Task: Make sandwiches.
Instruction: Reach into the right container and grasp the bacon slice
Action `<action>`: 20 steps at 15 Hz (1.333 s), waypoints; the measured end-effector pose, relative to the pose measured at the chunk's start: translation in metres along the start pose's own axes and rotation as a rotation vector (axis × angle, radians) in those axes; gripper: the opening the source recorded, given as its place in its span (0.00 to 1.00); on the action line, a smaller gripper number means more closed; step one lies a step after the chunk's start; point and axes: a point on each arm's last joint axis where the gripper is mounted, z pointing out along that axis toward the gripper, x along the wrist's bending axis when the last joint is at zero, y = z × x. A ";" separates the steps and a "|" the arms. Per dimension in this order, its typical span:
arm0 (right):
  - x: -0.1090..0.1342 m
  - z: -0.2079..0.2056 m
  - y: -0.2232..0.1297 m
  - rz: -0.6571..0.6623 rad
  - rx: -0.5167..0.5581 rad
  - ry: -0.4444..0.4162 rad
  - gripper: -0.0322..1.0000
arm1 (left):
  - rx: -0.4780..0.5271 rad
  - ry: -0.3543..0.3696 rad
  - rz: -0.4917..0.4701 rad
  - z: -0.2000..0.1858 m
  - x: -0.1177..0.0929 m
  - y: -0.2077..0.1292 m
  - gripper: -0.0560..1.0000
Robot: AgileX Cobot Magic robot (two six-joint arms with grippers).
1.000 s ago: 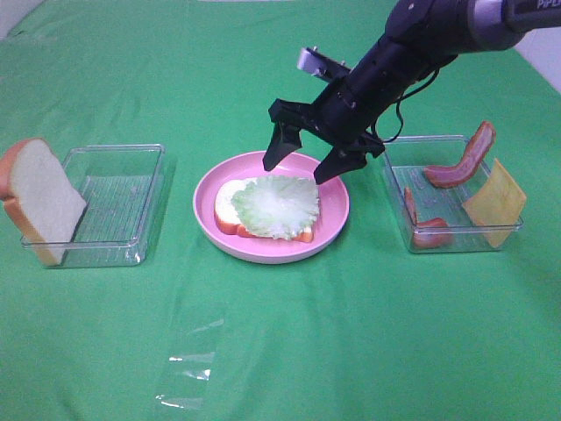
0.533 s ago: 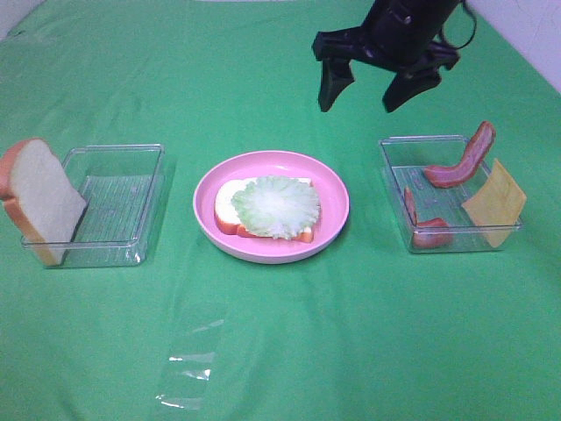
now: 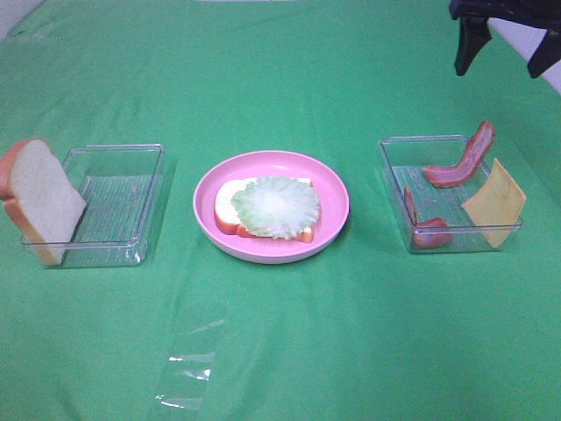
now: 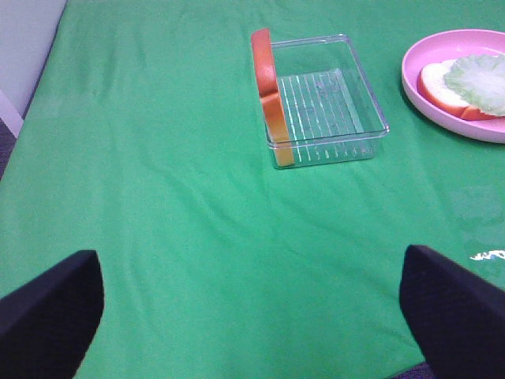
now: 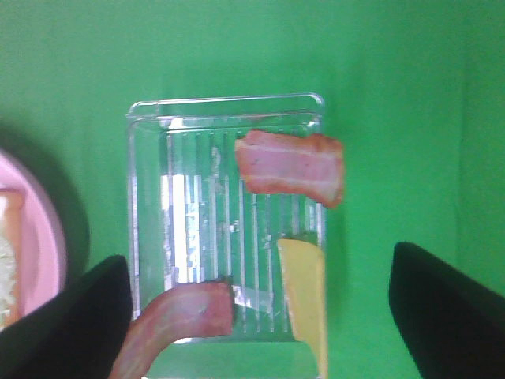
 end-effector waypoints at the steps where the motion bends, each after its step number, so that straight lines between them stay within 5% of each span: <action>1: -0.013 0.004 0.001 0.020 0.009 -0.008 0.85 | 0.000 0.000 0.000 0.000 0.000 0.000 0.94; 4: -0.036 0.037 0.005 0.042 0.061 -0.011 0.85 | 0.000 0.000 0.000 0.000 0.000 0.000 0.94; 20: -0.034 0.126 0.017 0.066 0.186 0.046 0.75 | -0.001 0.000 0.000 0.000 0.000 0.000 0.94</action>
